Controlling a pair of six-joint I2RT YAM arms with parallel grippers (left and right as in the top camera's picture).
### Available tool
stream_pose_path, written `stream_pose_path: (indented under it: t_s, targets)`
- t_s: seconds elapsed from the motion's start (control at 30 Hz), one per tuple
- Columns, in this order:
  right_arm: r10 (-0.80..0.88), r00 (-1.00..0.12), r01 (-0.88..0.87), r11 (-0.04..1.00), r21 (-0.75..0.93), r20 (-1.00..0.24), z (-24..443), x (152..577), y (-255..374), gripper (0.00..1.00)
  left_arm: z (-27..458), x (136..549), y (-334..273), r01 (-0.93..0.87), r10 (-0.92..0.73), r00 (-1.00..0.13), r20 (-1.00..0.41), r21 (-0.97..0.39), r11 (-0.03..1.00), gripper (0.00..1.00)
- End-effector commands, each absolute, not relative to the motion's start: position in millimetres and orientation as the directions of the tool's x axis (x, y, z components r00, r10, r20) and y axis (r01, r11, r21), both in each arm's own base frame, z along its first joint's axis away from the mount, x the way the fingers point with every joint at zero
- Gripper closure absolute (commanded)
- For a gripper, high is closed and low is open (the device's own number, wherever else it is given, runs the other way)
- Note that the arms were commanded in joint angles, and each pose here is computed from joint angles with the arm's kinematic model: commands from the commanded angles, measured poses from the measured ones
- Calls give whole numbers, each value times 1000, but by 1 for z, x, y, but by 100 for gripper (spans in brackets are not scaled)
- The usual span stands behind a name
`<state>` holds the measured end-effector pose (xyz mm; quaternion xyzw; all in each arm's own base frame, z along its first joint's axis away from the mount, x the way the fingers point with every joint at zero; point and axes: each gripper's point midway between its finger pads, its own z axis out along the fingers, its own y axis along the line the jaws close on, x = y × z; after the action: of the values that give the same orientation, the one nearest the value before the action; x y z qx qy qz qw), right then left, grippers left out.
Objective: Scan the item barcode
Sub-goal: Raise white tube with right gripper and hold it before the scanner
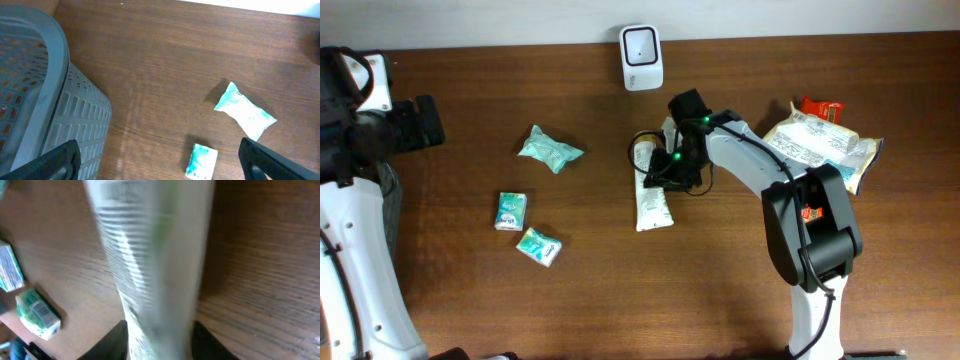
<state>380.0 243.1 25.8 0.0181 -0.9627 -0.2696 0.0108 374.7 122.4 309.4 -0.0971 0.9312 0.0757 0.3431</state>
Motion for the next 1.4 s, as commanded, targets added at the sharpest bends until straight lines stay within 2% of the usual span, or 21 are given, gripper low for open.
stream_pose_path:
  t_s: [0.0,0.03,0.07,0.1,0.2,0.3,0.37,0.4,0.53,0.63,0.83,1.03,1.13,1.17,1.23,1.3,1.37]
  targets:
    - [-44,-997,-1,853,523,70,8,370,246,62,313,374,124,-245,-138,-736,-662,71,967,1]
    - [-47,-995,10,843,537,93,4,368,248,72,313,374,124,-245,-138,-736,-662,71,967,1]
    - [-43,-994,21,837,547,104,3,368,247,90,313,374,124,-245,-138,-736,-662,71,967,1]
    - [-46,-994,15,826,564,94,5,371,248,96,313,374,124,-245,-138,-737,-662,71,967,1]
    - [-142,-989,-85,763,641,38,19,369,258,96,313,374,124,-245,-138,-736,-662,71,967,1]
    - [-225,-965,-255,665,702,-138,68,381,263,96,313,374,124,-245,-138,-736,-662,71,967,1]
    - [-270,-887,-462,519,719,-374,146,385,265,96,313,374,124,-245,-138,-736,-662,71,967,1]
    - [-260,-855,-518,483,706,-450,178,384,261,96,313,374,124,-245,-138,-736,-662,71,967,1]
    - [-182,-727,-676,360,643,-662,287,363,244,96,313,374,124,-245,-138,-736,-662,71,967,1]
    - [-160,-662,-746,238,622,-732,334,336,244,96,313,374,124,-245,-138,-736,-662,71,967,1]
    - [-140,-611,-791,86,605,-779,364,318,248,96,313,374,124,-245,-138,-736,-662,71,967,1]
    - [-53,-598,-801,41,597,-800,404,334,253,96,313,374,124,-245,-138,-736,-662,71,967,1]
    - [-6,-592,-796,158,584,-806,396,359,253,96,313,374,124,-245,-138,-736,-662,71,967,1]
    - [12,-601,-773,247,585,-799,382,376,251,96,313,374,124,-245,-138,-736,-662,71,967,1]
    - [19,-602,-681,509,526,-798,342,412,245,96,313,374,124,-245,-138,-736,-662,71,967,1]
    - [-26,-549,-534,780,326,-836,311,444,228,96,313,374,124,-245,-138,-736,-662,71,967,1]
    - [-69,-514,-465,860,210,-855,308,455,222,96,313,374,124,-245,-138,-736,-662,71,967,1]
